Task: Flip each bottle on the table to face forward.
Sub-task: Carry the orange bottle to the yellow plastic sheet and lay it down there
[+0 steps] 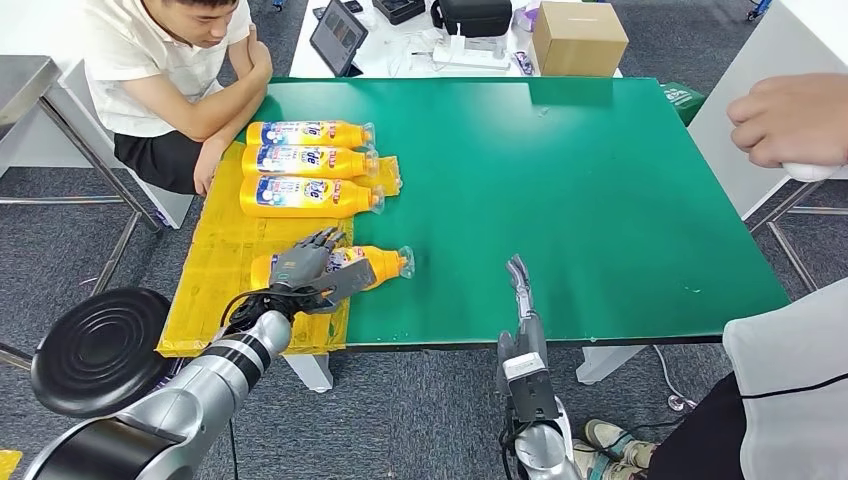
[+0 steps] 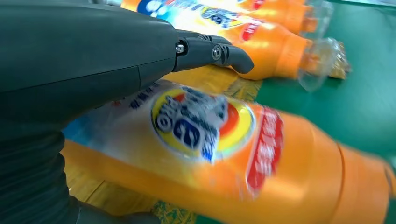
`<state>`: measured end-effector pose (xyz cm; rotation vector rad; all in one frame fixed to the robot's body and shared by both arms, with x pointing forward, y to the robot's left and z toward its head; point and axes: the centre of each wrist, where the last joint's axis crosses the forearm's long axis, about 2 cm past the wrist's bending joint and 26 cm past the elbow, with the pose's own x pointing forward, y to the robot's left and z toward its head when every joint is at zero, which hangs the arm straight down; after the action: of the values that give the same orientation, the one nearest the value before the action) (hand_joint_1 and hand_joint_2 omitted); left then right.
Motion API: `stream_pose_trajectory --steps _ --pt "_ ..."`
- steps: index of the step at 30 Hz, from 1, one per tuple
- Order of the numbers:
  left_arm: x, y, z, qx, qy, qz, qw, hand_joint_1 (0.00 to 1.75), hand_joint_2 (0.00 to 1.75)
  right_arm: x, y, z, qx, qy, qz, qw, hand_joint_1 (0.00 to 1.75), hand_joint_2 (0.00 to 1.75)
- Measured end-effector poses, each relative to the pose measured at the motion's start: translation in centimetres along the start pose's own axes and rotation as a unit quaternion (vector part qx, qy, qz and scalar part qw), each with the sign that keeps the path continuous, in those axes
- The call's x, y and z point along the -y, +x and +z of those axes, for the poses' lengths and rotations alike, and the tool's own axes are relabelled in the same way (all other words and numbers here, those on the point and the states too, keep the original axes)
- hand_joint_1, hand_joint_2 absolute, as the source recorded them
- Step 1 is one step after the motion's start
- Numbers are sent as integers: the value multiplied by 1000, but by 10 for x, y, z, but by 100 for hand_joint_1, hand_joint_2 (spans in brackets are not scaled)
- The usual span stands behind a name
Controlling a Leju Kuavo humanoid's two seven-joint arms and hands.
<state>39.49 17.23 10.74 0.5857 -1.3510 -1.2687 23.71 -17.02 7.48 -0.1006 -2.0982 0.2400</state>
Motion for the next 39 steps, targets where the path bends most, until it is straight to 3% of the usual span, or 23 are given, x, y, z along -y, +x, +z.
stream_pose_trajectory --steps 14,18,23,27,31,32,34,36,38,39 --pt "8 14 1 13 -6 -54 998 0 175 4 -5 0 -3 -6 5 1000 0 0" --pt "10 17 3 29 35 -42 998 0 175 5 -6 1 -4 -11 10 1000 0 0" --pt "24 31 21 84 122 56 987 0 175 8 -4 8 -17 -36 -11 999 0 0" --pt "32 42 50 144 174 241 944 0 175 14 7 9 -16 -82 -73 994 0 0" --pt "25 49 80 191 233 358 884 0 175 23 24 -1 17 -140 -55 988 0 175" --pt "22 51 87 201 240 381 870 0 175 25 27 -3 24 -152 -43 987 0 175" --pt "16 54 99 221 247 418 846 0 175 26 32 -6 35 -166 -28 985 0 87" --pt "10 57 107 237 254 432 832 0 175 25 36 -8 43 -171 -24 984 0 87" --pt "7 58 113 247 260 437 825 0 175 25 38 -10 49 -172 -22 984 0 175" --pt "7 59 116 252 261 442 821 0 175 25 39 -12 51 -171 -21 984 0 175"
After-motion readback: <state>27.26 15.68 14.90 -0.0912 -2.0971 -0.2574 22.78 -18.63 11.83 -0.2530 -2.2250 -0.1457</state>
